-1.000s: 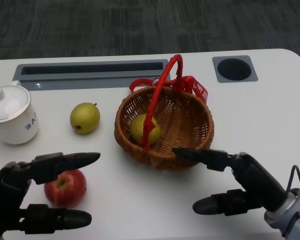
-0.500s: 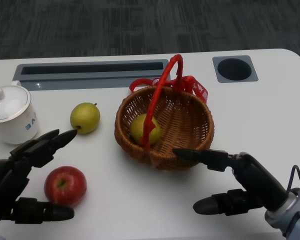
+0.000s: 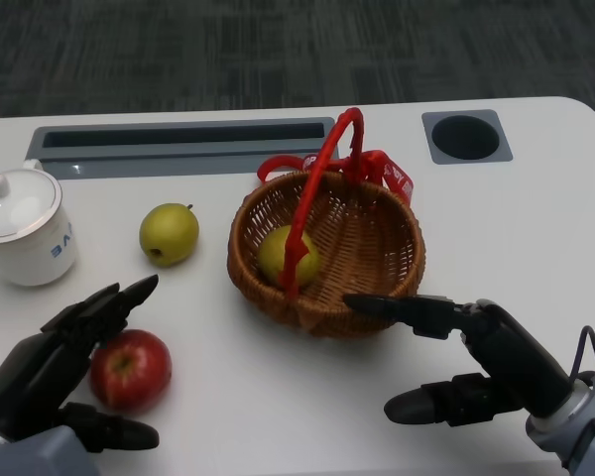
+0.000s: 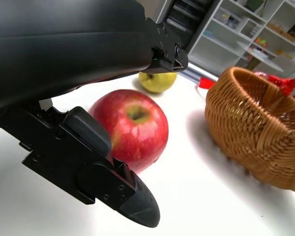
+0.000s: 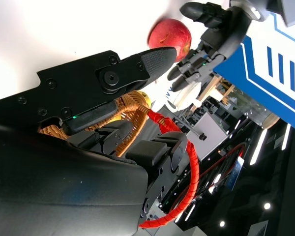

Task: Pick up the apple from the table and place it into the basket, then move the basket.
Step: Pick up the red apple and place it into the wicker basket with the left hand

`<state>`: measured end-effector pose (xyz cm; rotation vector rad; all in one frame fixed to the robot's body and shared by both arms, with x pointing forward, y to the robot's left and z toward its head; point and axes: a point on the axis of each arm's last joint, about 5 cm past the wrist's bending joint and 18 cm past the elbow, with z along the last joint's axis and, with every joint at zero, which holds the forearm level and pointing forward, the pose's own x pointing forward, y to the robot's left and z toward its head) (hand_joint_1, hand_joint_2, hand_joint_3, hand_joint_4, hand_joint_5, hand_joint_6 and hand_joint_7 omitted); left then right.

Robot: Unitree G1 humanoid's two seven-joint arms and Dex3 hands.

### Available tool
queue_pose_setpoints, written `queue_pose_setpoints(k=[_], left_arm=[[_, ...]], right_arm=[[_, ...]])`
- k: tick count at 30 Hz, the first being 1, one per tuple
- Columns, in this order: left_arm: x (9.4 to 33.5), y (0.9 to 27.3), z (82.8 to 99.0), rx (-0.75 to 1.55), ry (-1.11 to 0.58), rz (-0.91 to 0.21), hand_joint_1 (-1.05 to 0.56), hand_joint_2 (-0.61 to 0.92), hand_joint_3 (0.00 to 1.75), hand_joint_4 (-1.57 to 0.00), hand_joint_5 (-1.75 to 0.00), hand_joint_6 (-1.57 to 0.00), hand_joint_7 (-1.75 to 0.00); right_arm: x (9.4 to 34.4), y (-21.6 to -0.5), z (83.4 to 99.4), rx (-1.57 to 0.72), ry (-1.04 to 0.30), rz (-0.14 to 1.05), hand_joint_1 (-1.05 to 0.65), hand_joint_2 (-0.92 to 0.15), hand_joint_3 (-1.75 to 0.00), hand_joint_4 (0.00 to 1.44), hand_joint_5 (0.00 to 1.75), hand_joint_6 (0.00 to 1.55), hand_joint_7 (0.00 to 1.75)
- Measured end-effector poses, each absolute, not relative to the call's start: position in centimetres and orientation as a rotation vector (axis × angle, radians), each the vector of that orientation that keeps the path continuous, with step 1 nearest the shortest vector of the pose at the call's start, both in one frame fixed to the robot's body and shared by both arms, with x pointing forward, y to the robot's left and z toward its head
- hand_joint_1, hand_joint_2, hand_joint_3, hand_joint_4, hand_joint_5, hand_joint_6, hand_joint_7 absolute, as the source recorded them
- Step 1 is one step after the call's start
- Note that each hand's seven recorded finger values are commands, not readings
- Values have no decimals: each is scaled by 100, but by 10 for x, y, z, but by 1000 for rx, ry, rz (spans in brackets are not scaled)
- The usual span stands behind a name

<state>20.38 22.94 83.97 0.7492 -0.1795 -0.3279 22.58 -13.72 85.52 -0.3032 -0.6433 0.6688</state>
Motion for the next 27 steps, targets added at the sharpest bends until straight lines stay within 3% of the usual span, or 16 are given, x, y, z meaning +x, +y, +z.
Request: queue_pose_setpoints(k=[18, 22, 27], left_arm=[[220, 211, 820, 751, -98, -185, -53, 66, 0, -48, -4, -46, -3], [219, 207, 819, 681, -94, -169, -40, 66, 0, -70, -8, -60, -4], [215, 199, 816, 457, -67, -110, -11, 75, 2, -109, -14, -96, -10]], right_arm=[[225, -138, 857, -287, -667, 663, -58, -89, 0, 68, 0, 64, 1], [225, -139, 857, -283, -668, 662, -58, -90, -1, 69, 1, 65, 1], [224, -139, 857, -284, -672, 668, -59, -92, -1, 70, 0, 65, 0]])
